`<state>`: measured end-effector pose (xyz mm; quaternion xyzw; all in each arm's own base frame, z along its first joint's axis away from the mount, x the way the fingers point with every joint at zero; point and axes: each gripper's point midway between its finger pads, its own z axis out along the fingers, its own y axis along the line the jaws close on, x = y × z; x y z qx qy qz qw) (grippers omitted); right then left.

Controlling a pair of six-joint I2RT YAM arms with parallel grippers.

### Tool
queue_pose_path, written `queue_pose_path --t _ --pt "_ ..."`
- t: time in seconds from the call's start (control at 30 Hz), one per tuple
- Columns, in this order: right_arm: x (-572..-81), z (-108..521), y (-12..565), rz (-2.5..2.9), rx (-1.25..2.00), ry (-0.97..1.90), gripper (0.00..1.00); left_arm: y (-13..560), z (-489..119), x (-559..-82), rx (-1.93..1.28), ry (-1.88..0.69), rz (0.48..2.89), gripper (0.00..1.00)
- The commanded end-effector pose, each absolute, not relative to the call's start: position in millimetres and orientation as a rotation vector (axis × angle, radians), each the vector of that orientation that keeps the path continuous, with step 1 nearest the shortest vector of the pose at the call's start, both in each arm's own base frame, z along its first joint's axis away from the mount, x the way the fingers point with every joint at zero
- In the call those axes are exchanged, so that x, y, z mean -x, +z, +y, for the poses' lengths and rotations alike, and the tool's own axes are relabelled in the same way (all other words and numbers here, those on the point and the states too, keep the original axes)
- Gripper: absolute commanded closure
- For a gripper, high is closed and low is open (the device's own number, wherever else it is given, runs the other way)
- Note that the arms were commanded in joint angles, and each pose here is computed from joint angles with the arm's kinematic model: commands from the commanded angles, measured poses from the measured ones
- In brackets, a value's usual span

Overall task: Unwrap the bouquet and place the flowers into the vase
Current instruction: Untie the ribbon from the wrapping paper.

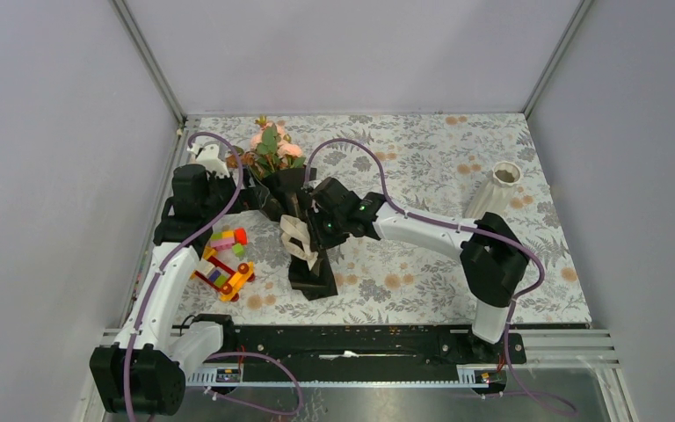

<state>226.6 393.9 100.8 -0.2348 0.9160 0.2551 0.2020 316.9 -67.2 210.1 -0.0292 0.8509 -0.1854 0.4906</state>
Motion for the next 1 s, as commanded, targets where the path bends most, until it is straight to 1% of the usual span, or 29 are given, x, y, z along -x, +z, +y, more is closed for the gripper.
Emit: queue_pose_path --t 0.0,0.2,0.3,0.4,0.73,0.97 --pt "-229 396 104 2.536 0.671 0.695 0.63 227 -65 -322 0.062 -0.444 1.994 0.01" --pt "-230 401 101 2.546 0.672 0.705 0.71 225 -62 -321 0.068 -0.425 2.001 0.01" --pt "-228 403 102 2.55 0.673 0.726 0.87 226 -61 -321 0.068 -0.417 1.998 0.01" --pt "-227 407 112 2.537 0.664 0.762 1.0 227 -60 -320 0.071 -0.409 1.995 0.01" --pt "-224 415 175 2.419 0.587 0.925 1.0 235 -46 -317 0.101 -0.333 1.96 0.01" --pt "-235 443 187 2.372 0.584 0.997 1.0 237 -46 -316 0.102 -0.337 1.951 0.01"
